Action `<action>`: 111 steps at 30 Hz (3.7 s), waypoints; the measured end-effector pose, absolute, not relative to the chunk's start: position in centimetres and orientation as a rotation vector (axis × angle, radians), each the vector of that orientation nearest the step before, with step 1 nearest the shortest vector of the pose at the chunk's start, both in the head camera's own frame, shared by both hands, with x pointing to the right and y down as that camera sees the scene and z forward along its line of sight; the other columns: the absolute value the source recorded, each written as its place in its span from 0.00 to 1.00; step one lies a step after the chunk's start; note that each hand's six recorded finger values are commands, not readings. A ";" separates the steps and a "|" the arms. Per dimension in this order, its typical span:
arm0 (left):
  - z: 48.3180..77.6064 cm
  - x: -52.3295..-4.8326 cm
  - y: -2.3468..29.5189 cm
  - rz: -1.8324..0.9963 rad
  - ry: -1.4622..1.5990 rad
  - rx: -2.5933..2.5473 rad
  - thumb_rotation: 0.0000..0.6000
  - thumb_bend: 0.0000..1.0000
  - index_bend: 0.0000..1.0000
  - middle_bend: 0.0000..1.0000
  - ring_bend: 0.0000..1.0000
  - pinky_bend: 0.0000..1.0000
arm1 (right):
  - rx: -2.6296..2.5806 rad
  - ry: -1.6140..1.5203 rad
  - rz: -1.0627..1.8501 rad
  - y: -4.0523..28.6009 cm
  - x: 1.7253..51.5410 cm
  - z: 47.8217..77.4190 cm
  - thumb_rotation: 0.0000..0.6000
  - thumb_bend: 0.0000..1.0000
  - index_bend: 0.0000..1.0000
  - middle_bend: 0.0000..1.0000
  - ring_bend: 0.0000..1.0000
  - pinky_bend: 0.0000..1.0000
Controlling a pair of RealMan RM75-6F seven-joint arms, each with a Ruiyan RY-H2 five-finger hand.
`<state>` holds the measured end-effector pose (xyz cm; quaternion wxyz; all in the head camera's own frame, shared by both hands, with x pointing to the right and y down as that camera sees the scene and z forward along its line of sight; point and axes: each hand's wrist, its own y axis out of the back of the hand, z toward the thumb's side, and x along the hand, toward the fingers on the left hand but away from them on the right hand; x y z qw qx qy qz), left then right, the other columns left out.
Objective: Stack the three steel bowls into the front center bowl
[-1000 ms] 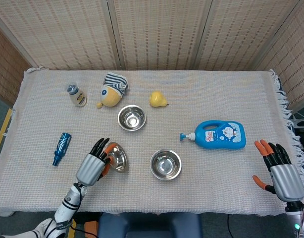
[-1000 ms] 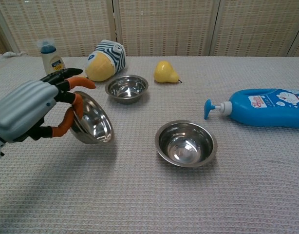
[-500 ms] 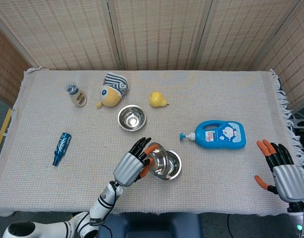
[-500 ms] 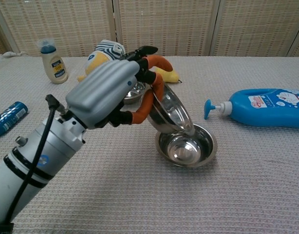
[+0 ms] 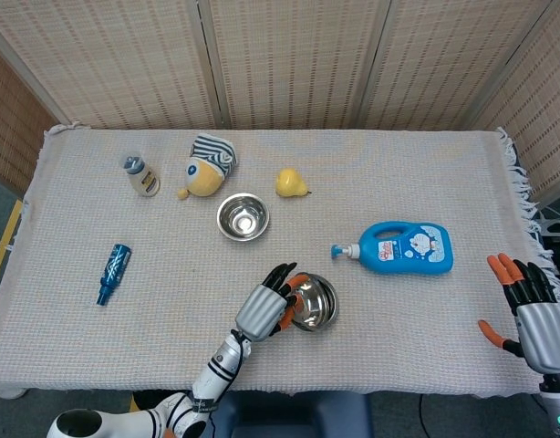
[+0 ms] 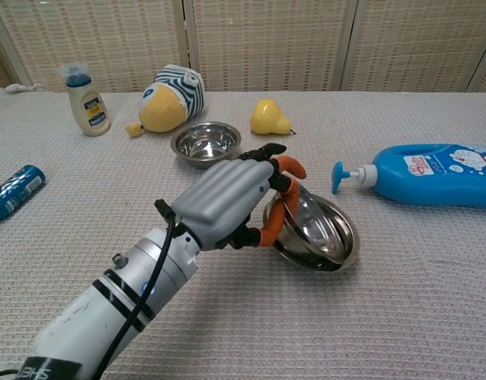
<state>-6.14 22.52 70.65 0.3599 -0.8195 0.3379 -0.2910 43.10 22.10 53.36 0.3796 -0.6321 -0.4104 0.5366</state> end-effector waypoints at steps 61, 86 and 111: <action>62.9 -39.0 21.4 -1.355 1.081 -1.786 1.00 0.42 0.00 0.00 0.00 0.06 | -1.793 -0.644 1.261 4.9 4.6 76.5 1.00 0.17 0.32 0.00 0.00 0.00; 61.6 -40.1 20.9 -1.339 1.110 -1.712 1.00 0.42 0.00 0.00 0.00 0.06 | -1.850 -0.747 1.194 4.6 0.8 76.4 1.00 0.42 0.67 0.05 0.00 0.00; 62.6 -34.9 23.0 -1.325 1.011 -1.735 1.00 0.42 0.00 0.00 0.00 0.06 | -1.847 -0.598 0.944 18.9 24.5 62.3 1.00 0.42 0.65 0.05 0.00 0.00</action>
